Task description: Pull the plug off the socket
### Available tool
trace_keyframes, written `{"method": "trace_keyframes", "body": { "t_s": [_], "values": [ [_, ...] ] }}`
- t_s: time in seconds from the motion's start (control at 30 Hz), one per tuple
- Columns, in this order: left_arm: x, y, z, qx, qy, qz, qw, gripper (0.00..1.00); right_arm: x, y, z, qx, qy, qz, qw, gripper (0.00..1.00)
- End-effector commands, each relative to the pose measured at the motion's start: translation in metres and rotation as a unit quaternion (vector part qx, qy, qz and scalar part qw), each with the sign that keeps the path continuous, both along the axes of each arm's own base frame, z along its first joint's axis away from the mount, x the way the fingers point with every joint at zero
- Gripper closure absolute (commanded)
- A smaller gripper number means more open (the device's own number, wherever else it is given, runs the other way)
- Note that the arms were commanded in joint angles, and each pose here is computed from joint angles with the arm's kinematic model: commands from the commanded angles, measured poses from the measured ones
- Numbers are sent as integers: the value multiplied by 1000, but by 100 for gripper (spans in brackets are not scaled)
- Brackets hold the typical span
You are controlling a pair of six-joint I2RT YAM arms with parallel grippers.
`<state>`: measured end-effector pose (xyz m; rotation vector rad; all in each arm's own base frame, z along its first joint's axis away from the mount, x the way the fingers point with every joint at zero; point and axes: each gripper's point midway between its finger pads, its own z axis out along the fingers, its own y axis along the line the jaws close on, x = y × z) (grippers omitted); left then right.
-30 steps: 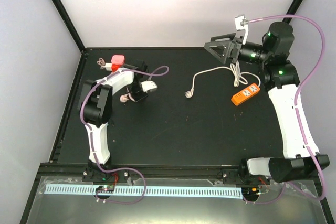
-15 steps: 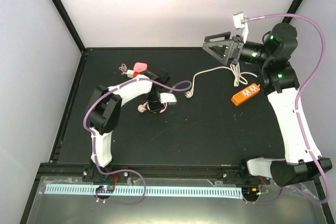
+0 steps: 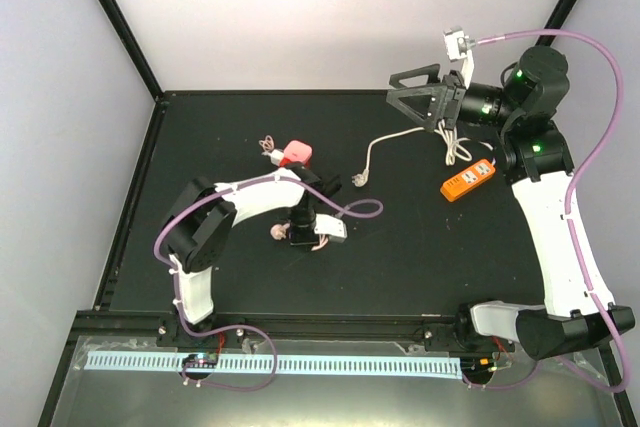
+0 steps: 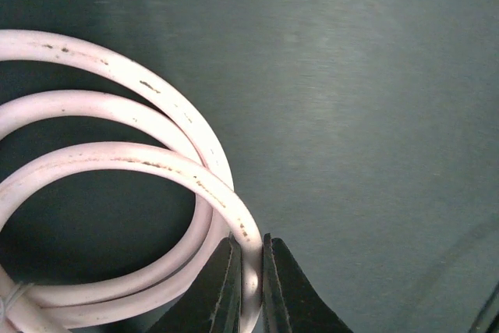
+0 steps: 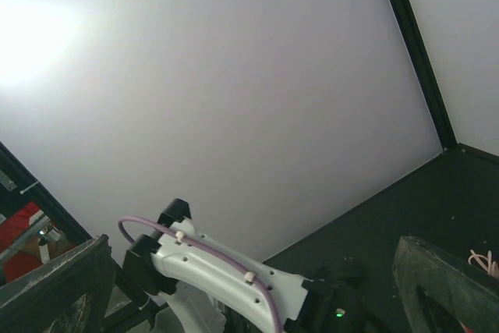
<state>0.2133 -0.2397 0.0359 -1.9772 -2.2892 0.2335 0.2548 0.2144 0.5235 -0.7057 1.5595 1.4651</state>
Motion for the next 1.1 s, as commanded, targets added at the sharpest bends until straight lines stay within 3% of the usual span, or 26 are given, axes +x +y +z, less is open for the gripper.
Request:
{"method": "trace_keyframes", "body": {
  "t_s": [0.0,0.63,0.97,1.07],
  "values": [
    [-38,-2,11,-14,33,-49,998,96,3,2,-19,-26,-9,-5,1000,0],
    [-121,-18,9,-36,77,-139,987,95,44,-8,-109,-129,56,-53,989,0],
    [-134,-45,12,-67,87,-149,983,95,49,-14,-153,-165,82,-70,980,0],
    [-133,-52,13,-78,78,-145,983,91,54,-14,-167,-171,91,-74,978,0]
  ]
}}
